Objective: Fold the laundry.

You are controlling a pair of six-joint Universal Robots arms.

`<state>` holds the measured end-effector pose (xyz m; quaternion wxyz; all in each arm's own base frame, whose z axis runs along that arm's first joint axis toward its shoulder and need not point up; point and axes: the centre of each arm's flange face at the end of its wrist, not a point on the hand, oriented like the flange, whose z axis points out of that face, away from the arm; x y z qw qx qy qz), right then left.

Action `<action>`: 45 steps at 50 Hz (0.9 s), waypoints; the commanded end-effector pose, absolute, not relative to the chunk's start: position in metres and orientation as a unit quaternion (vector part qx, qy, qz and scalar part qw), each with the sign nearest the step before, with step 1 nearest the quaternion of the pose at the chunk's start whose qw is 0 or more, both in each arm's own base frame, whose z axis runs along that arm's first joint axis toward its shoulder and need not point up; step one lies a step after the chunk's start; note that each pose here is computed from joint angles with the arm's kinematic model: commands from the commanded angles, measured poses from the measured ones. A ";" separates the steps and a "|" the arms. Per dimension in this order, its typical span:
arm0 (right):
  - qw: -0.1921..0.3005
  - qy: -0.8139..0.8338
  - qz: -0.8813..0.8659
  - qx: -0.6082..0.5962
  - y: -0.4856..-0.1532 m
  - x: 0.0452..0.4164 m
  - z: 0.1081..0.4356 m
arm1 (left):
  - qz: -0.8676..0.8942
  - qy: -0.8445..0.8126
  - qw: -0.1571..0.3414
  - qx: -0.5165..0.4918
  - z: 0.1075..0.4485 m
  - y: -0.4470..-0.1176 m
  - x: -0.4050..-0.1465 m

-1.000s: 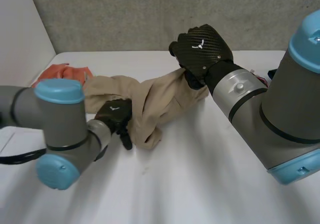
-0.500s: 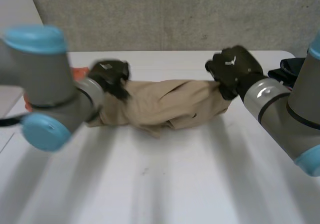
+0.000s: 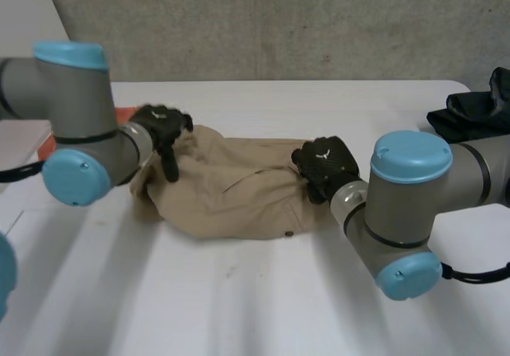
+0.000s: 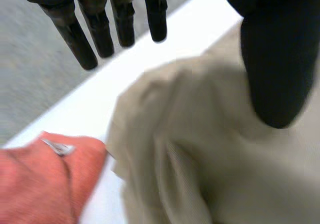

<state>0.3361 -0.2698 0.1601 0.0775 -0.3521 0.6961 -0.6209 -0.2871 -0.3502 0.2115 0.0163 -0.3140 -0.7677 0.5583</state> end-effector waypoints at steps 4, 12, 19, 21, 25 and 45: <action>0.094 0.655 -0.672 -0.332 -0.275 0.353 0.210 | 0.618 -0.760 0.009 -0.202 0.275 -0.314 -0.223; 0.124 0.620 -0.702 -0.328 -0.255 0.368 0.251 | 0.554 -0.816 0.033 -0.161 0.236 -0.279 -0.189; 0.132 0.607 -0.709 -0.333 -0.239 0.372 0.268 | 0.489 -0.850 0.108 -0.163 0.185 -0.276 -0.185; 0.136 0.605 -0.710 -0.333 -0.236 0.372 0.271 | 0.487 -0.851 0.117 -0.160 0.176 -0.282 -0.185; 0.145 0.605 -0.708 -0.333 -0.226 0.371 0.278 | 0.487 -0.853 0.126 -0.141 0.162 -0.294 -0.189; 0.136 0.617 -0.704 -0.323 -0.222 0.355 0.280 | 0.485 -0.843 0.186 -0.139 0.153 -0.305 -0.253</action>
